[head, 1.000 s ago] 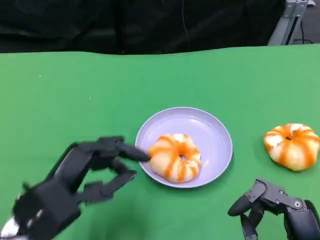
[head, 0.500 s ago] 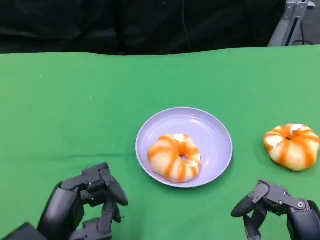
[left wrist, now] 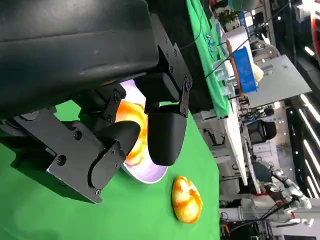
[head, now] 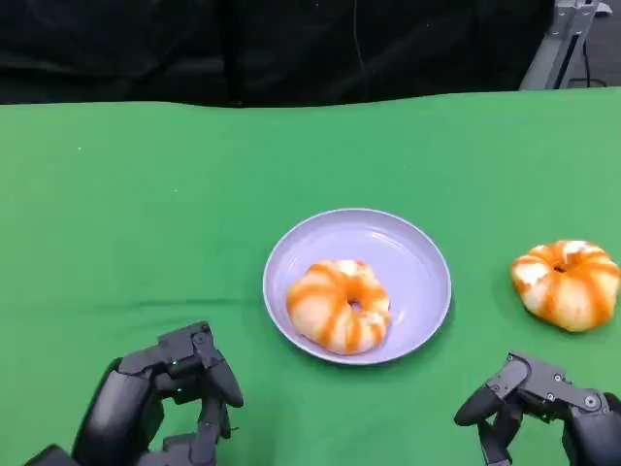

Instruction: Grasp the bread from the table and place it into the plate.

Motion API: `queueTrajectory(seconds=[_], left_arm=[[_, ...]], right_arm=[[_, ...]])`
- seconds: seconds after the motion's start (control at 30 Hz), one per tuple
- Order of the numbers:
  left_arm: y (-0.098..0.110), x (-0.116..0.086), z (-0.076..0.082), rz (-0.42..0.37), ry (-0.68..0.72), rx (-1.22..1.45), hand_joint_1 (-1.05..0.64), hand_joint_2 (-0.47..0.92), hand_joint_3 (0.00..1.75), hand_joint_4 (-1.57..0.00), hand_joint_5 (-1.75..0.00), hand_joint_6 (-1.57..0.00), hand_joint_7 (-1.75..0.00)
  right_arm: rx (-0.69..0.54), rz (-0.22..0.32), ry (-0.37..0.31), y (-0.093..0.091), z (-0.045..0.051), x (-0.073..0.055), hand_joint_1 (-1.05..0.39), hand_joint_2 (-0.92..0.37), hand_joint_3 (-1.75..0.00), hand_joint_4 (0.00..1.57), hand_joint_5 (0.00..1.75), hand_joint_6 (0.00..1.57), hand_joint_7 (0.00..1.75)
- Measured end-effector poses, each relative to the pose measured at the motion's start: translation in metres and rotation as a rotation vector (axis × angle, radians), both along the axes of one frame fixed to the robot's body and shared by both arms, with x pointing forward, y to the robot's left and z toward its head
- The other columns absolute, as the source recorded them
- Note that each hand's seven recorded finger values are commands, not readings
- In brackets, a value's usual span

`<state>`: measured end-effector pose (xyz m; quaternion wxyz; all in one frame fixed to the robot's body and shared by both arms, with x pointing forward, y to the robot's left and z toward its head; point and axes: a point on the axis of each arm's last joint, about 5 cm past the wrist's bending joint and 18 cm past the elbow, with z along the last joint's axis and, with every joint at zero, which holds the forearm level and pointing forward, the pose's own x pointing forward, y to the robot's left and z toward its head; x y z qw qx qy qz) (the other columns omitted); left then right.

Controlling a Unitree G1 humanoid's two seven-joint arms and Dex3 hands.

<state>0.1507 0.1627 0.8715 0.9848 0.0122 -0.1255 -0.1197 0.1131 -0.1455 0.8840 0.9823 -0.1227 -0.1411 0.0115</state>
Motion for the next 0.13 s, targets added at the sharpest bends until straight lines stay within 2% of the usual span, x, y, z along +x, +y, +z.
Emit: queueTrajectory(seconds=[0.13], left_arm=[[0.0004,-0.0003,-0.0013,0.000,-0.004,0.002,0.00,0.32,1.50,-0.87,-1.75,-0.80,-1.57]], right_arm=[[0.000,0.000,0.001,0.0001,-0.0001,-0.0001,0.08,-0.35,-1.28,0.80,1.65,0.81,1.24]])
